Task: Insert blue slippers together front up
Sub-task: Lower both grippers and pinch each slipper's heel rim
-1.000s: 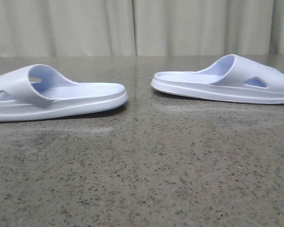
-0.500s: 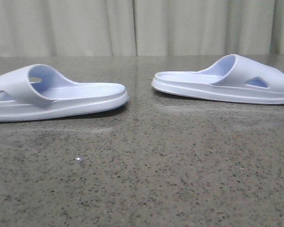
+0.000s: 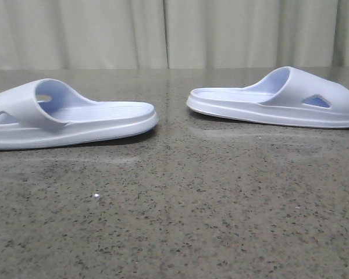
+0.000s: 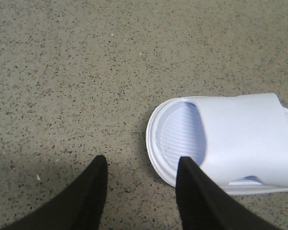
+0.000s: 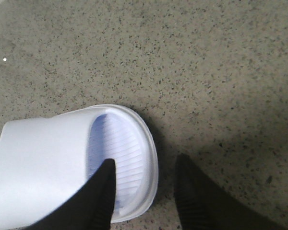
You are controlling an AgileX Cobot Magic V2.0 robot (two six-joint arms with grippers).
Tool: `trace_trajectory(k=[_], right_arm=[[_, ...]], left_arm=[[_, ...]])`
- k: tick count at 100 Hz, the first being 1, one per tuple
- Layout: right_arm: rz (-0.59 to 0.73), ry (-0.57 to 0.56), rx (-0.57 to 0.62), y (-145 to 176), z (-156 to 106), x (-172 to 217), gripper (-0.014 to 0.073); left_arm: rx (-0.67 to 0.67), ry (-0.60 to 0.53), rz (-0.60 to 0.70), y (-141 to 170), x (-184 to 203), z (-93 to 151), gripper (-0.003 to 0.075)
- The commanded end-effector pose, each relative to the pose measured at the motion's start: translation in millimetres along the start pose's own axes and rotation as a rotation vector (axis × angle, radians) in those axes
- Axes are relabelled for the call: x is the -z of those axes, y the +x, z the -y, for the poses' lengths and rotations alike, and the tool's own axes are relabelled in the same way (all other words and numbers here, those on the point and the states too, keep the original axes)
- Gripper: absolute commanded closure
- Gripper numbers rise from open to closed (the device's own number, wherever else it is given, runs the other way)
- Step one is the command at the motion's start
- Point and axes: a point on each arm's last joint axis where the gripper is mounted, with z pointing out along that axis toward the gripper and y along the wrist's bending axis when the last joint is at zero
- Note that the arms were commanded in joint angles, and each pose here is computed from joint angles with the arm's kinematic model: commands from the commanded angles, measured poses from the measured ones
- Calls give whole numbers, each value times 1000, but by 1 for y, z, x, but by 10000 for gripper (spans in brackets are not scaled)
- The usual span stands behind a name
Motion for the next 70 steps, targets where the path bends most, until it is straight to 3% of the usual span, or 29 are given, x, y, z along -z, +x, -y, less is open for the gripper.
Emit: trace_trajectory(k=[1, 41, 70], right_arm=[[45, -15, 27, -21, -7, -1, 343], [-144, -6, 67, -29, -4, -36, 325], [-171, -23, 72, -32, 7, -38, 325]], left_arm=[[14, 16, 98, -16, 6, 4, 426], [15, 12, 74, -15, 1, 3, 426], [23, 6, 43, -14, -9, 1, 426]])
